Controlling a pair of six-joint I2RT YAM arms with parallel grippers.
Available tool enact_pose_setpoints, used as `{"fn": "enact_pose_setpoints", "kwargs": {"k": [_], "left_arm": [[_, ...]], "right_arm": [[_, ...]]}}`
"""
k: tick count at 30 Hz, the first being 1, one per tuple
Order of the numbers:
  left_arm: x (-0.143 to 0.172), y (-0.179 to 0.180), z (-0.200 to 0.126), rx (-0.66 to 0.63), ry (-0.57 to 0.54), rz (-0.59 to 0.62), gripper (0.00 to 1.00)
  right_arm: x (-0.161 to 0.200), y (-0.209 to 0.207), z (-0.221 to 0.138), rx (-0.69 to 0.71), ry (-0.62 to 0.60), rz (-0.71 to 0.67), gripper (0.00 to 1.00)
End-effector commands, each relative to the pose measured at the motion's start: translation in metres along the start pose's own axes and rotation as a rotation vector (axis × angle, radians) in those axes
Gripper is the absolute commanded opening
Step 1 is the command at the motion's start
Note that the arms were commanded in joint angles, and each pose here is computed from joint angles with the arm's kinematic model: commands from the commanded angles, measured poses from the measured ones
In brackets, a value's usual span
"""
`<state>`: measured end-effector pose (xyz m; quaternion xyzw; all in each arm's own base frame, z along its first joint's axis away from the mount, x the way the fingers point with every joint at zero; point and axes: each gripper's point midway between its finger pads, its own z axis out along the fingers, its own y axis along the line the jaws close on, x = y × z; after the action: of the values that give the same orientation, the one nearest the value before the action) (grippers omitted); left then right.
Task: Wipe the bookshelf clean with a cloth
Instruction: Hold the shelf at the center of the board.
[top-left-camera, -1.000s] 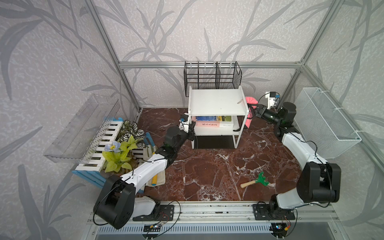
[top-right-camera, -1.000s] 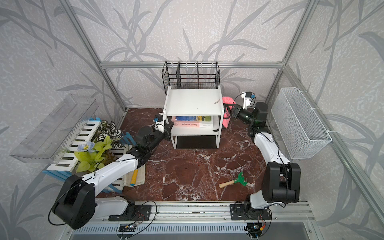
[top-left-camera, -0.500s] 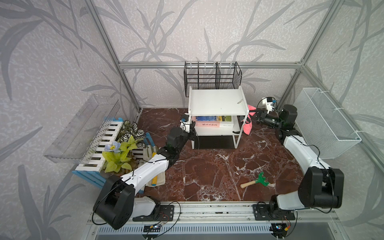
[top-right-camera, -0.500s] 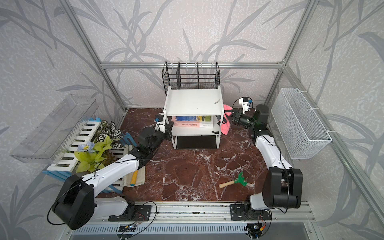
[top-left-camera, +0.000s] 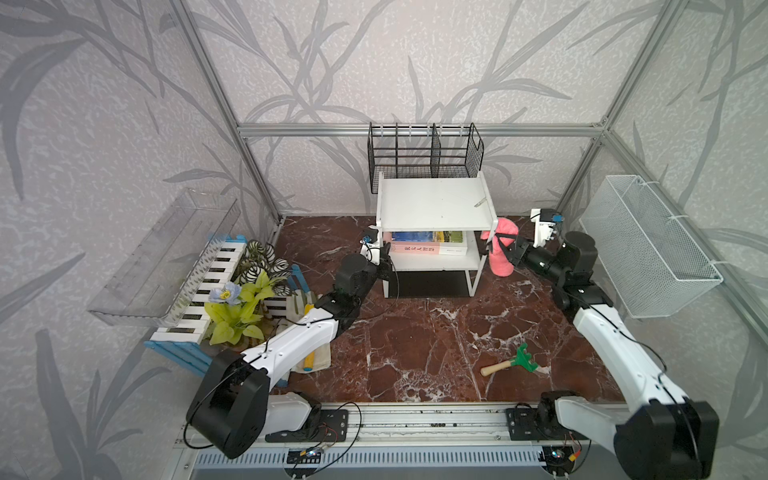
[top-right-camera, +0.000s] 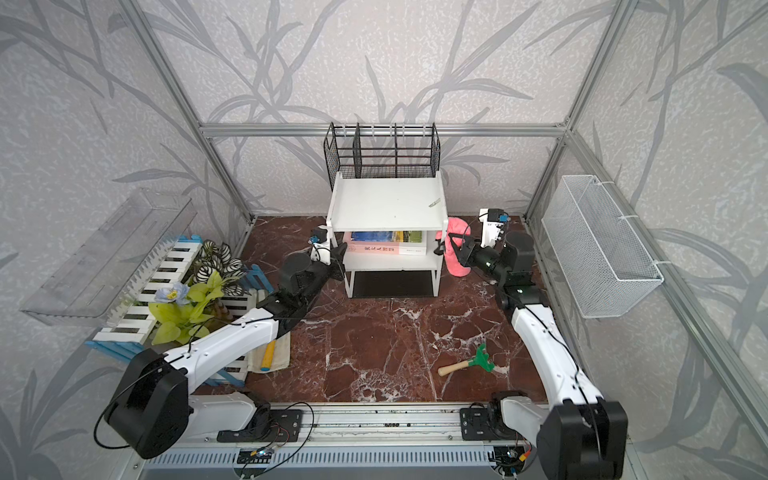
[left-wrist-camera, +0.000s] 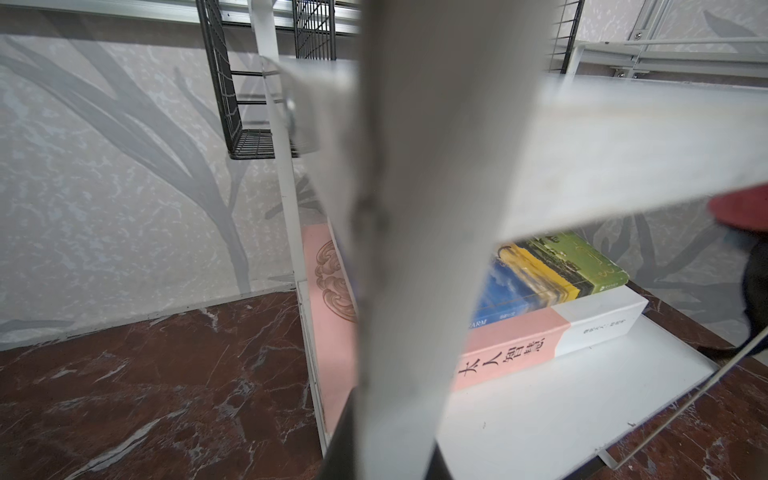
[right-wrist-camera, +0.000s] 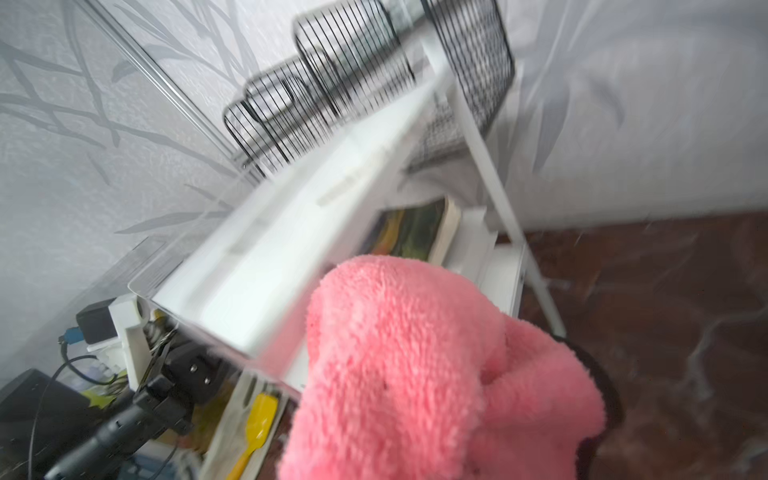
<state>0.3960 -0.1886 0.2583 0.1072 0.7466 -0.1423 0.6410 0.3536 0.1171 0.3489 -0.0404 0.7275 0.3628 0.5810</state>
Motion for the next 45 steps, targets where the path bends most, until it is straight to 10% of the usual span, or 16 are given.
{"fn": "enact_pose_setpoints", "kwargs": {"k": [1, 17, 36, 45], "left_arm": [[0.011, 0.021, 0.03, -0.101, 0.064, -0.197, 0.0], [0.012, 0.021, 0.03, -0.104, 0.073, -0.164, 0.0], [0.017, 0.019, 0.036, -0.096, 0.087, -0.155, 0.0], [0.016, 0.023, 0.035, -0.121, 0.091, -0.169, 0.0]], "right_arm": [[-0.042, 0.024, -0.023, 0.049, -0.211, -0.225, 0.0], [-0.077, 0.014, 0.038, -0.077, -0.157, 0.003, 0.0], [-0.049, -0.049, 0.205, -0.089, 0.354, 0.104, 0.0], [0.004, 0.025, 0.128, -0.049, 0.546, -0.18, 0.0]]}}
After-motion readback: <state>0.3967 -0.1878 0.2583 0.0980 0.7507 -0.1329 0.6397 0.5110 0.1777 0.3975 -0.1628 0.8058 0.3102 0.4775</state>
